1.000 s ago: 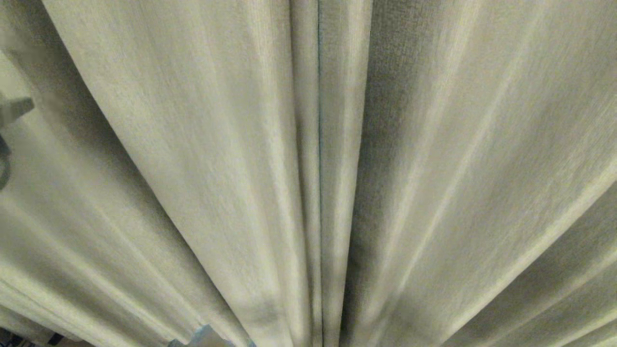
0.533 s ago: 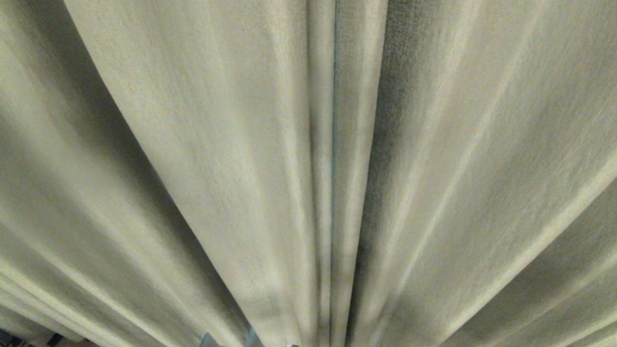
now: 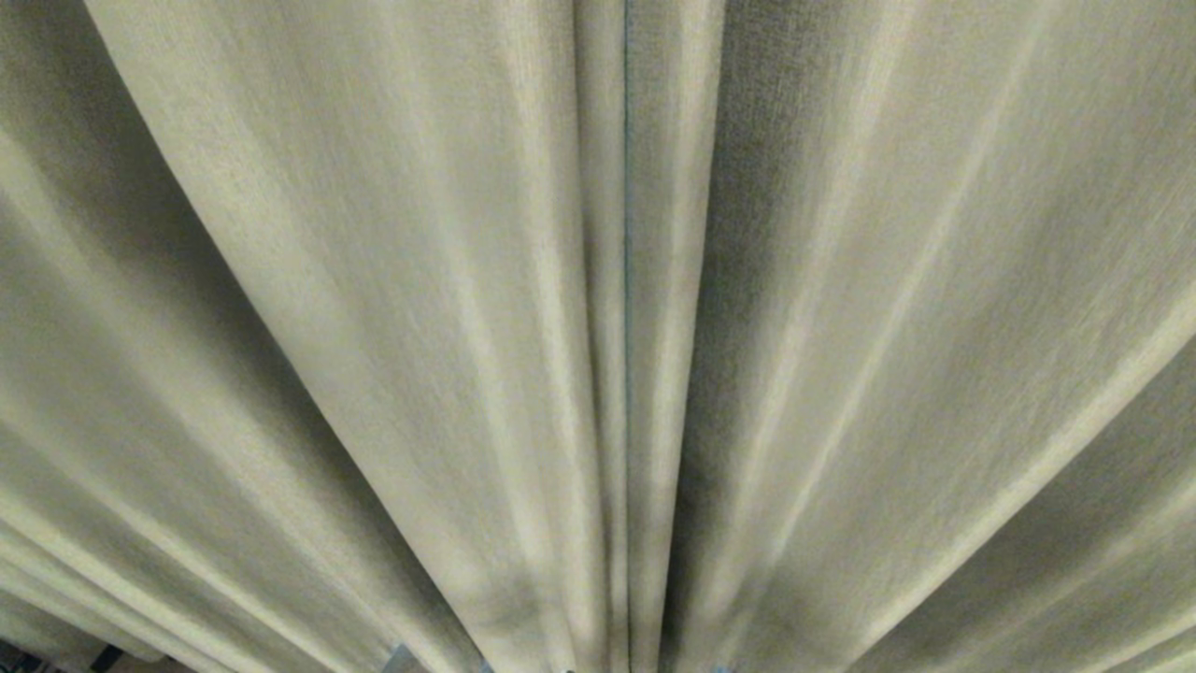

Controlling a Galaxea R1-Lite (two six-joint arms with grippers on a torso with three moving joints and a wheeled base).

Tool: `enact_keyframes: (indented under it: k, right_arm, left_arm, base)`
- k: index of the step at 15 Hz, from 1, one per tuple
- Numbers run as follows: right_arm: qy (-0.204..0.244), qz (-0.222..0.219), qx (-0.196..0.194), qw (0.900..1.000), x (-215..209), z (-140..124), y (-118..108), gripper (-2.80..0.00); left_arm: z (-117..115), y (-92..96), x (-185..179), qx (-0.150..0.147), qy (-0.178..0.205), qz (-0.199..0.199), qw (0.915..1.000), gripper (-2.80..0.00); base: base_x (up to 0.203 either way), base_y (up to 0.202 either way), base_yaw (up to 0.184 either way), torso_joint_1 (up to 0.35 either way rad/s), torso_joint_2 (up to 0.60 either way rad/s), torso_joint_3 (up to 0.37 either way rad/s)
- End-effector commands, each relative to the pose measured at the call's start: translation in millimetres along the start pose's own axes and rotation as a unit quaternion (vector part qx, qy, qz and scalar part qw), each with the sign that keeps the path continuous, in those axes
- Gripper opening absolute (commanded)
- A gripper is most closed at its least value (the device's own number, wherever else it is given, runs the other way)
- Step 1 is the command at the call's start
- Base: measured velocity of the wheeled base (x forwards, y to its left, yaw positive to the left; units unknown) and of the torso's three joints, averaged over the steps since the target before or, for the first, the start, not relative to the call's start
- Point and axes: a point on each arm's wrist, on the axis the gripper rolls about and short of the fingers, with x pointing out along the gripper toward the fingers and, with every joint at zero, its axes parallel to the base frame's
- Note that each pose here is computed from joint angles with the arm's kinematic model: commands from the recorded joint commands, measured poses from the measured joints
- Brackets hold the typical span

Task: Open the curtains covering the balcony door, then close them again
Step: Pull the outer curtains open on both sides

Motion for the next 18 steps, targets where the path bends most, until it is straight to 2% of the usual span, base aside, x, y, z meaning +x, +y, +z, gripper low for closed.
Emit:
enact_keyframes:
  k: [1, 6, 18]
  right_arm:
    - [0.0, 0.001, 0.0, 1.0, 0.0, 0.0, 0.0, -2.8]
    - [0.0, 0.001, 0.0, 1.0, 0.0, 0.0, 0.0, -2.8]
    - [0.0, 0.001, 0.0, 1.0, 0.0, 0.0, 0.0, -2.8]
  left_arm:
    - [-2.5, 1.5, 5.3, -0.003, 0.007, -0.001, 1.0, 0.0]
    - [1.8, 3.1, 10.7, -0.009, 0.003, -0.002, 1.0, 0.0]
    - [22.7, 19.3, 63.8, -0.001, -0.03, -0.002, 0.9996, 0.0]
  base:
    - [0.0, 0.0, 0.0, 0.0, 0.0, 0.0]
    - [0.0, 0.0, 0.0, 0.0, 0.0, 0.0]
    - [0.0, 0.0, 0.0, 0.0, 0.0, 0.0]
